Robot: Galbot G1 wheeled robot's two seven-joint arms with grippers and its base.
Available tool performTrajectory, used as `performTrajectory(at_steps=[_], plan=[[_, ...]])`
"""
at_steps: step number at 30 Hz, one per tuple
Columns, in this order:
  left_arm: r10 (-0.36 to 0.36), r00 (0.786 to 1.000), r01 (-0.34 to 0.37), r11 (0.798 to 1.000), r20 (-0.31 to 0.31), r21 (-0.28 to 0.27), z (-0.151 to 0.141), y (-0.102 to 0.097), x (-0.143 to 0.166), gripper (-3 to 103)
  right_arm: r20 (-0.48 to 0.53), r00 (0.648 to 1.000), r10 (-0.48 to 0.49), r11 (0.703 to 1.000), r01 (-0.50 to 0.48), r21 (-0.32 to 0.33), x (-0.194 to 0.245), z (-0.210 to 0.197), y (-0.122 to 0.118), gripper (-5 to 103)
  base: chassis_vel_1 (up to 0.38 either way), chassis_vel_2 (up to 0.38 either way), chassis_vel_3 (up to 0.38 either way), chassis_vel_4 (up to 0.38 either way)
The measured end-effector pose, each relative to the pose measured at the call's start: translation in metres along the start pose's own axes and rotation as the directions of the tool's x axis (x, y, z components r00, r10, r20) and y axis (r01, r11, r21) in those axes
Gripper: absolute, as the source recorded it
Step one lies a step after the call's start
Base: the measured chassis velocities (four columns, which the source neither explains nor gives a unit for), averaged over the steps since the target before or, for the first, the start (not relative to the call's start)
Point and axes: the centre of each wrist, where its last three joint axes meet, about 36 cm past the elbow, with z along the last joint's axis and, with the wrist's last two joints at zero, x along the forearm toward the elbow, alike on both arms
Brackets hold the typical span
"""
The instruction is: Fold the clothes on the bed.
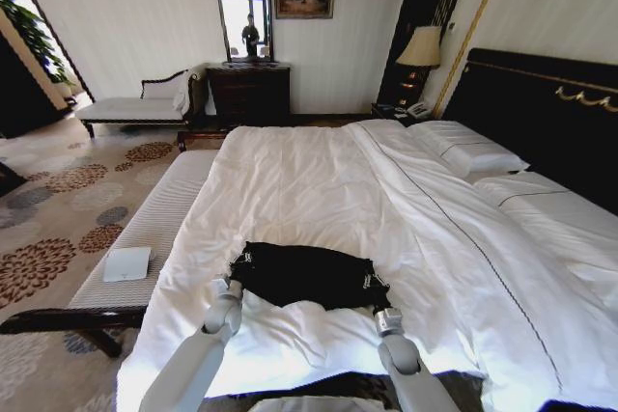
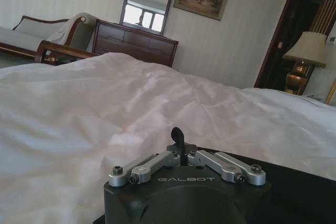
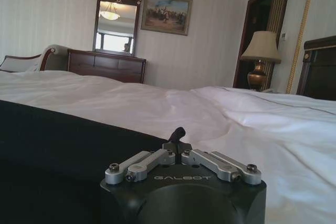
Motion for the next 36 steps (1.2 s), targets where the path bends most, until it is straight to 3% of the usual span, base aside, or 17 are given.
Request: performTrajectory(at_steps=[13, 21, 30, 32, 34, 36], plan=[[0.061, 0.998, -0.062, 0.995, -0.013, -0.081, -0.014, 0.014, 0.011, 1, 0.003, 1.0, -0.003, 1.0, 0.003, -0.002, 0.045, -0.003, 0.006, 0, 0.0, 0.0, 0.0, 0.0], [0.06, 0.998, -0.063, 0.993, -0.033, -0.103, -0.009, 0.024, 0.031, 1, -0.01, 1.0, -0.014, 1.0, 0.014, 0.0, 0.058, 0.002, 0.013, 0, 0.0, 0.0, 0.0, 0.0], [0.042, 0.999, -0.047, 0.988, -0.032, -0.145, -0.006, 0.019, 0.039, -2, -0.015, 1.0, -0.027, 1.0, 0.027, 0.003, 0.068, 0.002, 0.016, -2, 0.0, 0.0, 0.0, 0.0], [0.037, 0.999, -0.042, 0.985, -0.034, -0.166, -0.006, 0.019, 0.044, 7, -0.014, 0.999, -0.031, 1.0, 0.031, 0.004, 0.072, 0.002, 0.016, 5, 0.0, 0.0, 0.0, 0.0], [0.037, 0.999, -0.042, 0.984, -0.036, -0.171, -0.006, 0.019, 0.047, 7, -0.014, 0.999, -0.032, 0.999, 0.032, 0.005, 0.074, 0.001, 0.016, 10, 0.0, 0.0, 0.0, 0.0], [0.037, 0.998, -0.046, 0.981, -0.046, -0.189, -0.005, 0.021, 0.063, 19, -0.016, 0.999, -0.035, 0.999, 0.035, 0.004, 0.085, 0.001, 0.017, 21, 0.0, 0.0, 0.0, 0.0]])
